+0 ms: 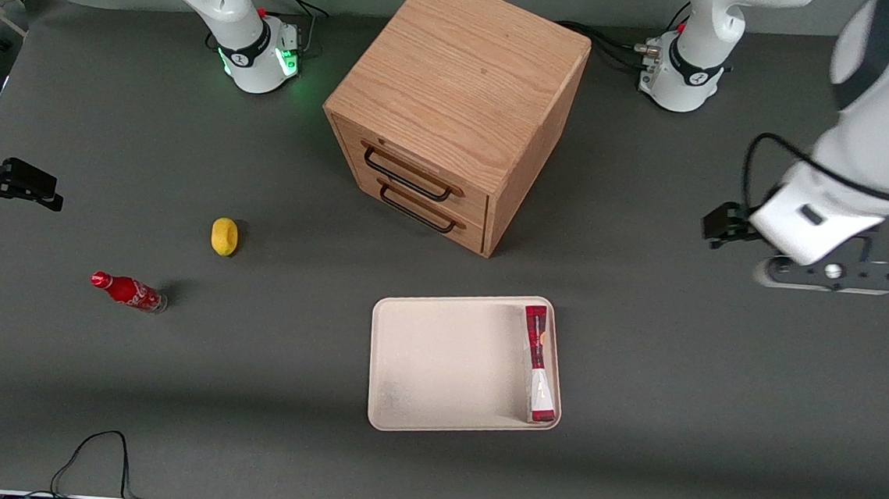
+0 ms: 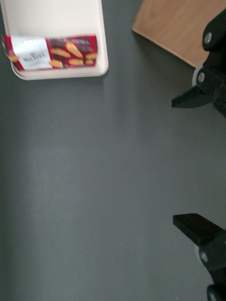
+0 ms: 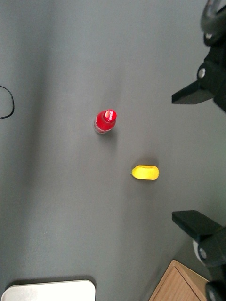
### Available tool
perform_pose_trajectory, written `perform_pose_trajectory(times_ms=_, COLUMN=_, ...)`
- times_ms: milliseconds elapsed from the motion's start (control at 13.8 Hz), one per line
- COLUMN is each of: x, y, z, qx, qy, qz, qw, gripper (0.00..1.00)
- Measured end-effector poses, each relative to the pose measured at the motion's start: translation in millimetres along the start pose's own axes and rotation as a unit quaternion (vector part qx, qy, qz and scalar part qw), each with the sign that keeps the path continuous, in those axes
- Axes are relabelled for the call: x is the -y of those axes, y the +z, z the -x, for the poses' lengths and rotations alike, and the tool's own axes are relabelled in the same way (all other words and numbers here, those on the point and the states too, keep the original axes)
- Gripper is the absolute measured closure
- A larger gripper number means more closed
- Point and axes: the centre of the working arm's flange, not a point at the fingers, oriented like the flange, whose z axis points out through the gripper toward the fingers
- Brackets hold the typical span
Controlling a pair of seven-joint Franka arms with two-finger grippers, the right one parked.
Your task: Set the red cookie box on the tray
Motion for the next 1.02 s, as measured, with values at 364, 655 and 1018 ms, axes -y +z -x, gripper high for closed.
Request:
perform_pose_trajectory(times_ms=364, x=64.4, y=30.8, z=14.1, qx=-0.010, qy=-0.007, qz=0.014, qw=0.9998, gripper=0.00)
perform_pose_trajectory(times_ms=655, x=92.6, y=41.1, z=26.8, qx=-0.035, qy=-0.023, qz=0.030, qw=0.9987, gripper=0.00)
perform_pose_trajectory(times_ms=1018, x=99.5, y=20.4, z=39.5, qx=-0.054, qy=-0.031, qz=0.034, qw=0.9975, gripper=0.00)
